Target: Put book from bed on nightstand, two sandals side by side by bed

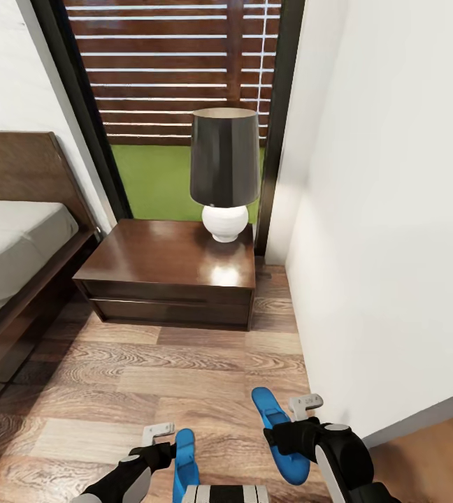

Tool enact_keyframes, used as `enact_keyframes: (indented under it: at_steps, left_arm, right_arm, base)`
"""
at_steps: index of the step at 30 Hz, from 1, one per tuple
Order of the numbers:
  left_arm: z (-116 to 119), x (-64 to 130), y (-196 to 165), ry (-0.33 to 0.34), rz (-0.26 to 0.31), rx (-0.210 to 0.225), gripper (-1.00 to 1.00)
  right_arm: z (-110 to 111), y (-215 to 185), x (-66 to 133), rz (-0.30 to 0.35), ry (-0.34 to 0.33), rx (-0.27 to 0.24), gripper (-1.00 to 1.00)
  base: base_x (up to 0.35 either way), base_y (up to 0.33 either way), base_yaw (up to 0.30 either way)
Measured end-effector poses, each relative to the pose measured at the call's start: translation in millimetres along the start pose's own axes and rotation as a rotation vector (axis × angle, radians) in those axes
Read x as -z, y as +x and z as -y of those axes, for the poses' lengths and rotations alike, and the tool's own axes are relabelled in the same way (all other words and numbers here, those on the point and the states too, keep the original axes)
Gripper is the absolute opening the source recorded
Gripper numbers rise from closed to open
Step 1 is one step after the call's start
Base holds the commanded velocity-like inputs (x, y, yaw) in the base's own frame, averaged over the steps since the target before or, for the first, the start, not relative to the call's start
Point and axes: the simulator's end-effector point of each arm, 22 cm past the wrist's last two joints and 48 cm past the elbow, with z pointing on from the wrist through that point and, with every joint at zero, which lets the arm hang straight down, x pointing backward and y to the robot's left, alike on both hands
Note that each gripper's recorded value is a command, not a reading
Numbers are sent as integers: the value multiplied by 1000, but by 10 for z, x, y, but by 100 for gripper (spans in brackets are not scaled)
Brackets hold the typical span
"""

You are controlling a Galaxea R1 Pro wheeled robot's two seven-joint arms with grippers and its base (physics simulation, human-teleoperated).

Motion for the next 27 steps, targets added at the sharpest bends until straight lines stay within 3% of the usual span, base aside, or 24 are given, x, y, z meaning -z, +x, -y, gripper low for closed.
enact_keyframes:
  at_steps: [27]
  left_arm:
    - [105,7,4,14,4,-25,100]
  right_arm:
    - [-4,-3,-2,0,-1,0,-100]
  base:
    - [0,0,0]
